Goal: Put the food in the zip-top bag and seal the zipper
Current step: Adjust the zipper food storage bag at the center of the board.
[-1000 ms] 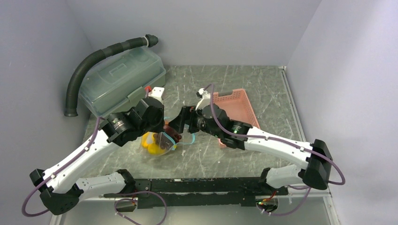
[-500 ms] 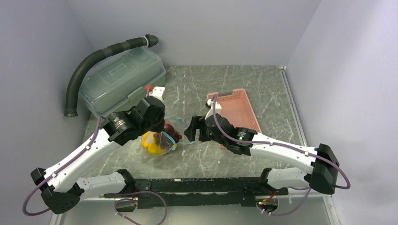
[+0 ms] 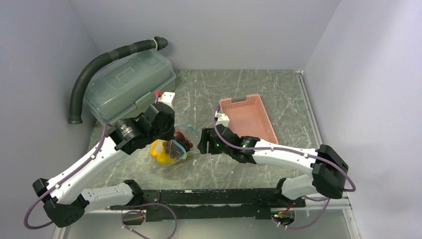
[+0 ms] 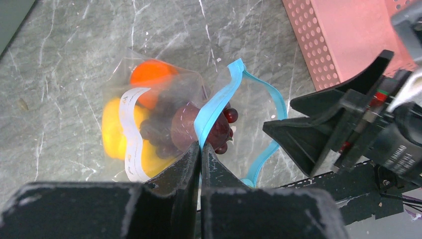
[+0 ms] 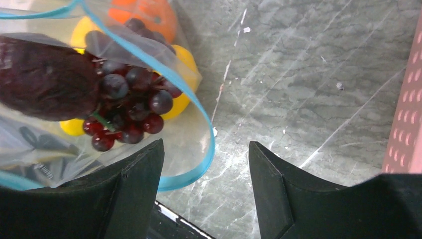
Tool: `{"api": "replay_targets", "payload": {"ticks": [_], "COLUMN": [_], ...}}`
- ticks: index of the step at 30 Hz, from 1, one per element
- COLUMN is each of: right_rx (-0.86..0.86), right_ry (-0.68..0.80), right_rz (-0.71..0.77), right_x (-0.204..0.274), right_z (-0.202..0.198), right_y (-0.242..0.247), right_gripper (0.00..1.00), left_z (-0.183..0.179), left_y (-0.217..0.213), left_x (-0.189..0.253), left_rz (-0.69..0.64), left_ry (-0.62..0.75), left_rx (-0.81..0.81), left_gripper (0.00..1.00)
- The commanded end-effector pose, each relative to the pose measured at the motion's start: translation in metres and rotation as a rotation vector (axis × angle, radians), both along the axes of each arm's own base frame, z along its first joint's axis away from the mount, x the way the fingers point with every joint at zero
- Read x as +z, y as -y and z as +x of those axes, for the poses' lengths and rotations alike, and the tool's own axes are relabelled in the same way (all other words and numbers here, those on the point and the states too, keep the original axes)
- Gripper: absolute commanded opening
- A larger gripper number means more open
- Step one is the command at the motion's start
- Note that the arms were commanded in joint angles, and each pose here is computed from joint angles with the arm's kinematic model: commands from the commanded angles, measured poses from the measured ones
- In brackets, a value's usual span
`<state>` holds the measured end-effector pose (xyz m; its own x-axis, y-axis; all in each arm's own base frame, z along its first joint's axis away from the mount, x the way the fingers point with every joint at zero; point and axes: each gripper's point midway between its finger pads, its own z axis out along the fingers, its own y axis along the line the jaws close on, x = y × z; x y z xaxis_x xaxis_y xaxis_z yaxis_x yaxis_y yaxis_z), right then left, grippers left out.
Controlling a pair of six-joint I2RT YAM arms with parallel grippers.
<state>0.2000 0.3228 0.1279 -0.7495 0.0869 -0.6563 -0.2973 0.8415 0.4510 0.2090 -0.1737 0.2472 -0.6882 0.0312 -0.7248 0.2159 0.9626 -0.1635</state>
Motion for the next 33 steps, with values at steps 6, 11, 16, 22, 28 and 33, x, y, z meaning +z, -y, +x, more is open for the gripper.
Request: {"api": "replay_targets", "payload": {"ticks": [6,11,16,22,28,33], "right_rx": [0.005,-0.001,-0.010,0.014,0.029,0.040], "right_ry": [-0.037,-0.027,0.024,0.105,0.189,0.236], "right_rz": [0.098,0.122,0.130,0.145,0.143,0.155], "right_x": [0.003,0.011,0.036,0.080,0.122,0.152], "right_z": [0.014,0.016,0.021,0.025,0.025,0.020], "right_y": [-0.027,-0.029,-0.025,-0.023,-0.010,0.001], "right_gripper": [0.52,0.19,0.00,0.00,0.00,0.00], "left_z": [0.003,0.002,0.000,0.001,0.002,0.002], "left_y": [-0.002,-0.005,-0.006,-0.009,-0.016,-0.023], "left_x": [0.019,0.020,0.020,0.025,0.032,0.041], "left_rz": [-0.031,-0.030,-0.032,-0.025,-0.017,-0.032], "left_ry": [0.045,0.047,0.047,0.057,0.079,0.116], "left_rx": [0.010,0.014,0.017,0.027,0.045,0.073], "left_gripper": [0.09,0.09,0.09,0.10,0.10,0.10]}}
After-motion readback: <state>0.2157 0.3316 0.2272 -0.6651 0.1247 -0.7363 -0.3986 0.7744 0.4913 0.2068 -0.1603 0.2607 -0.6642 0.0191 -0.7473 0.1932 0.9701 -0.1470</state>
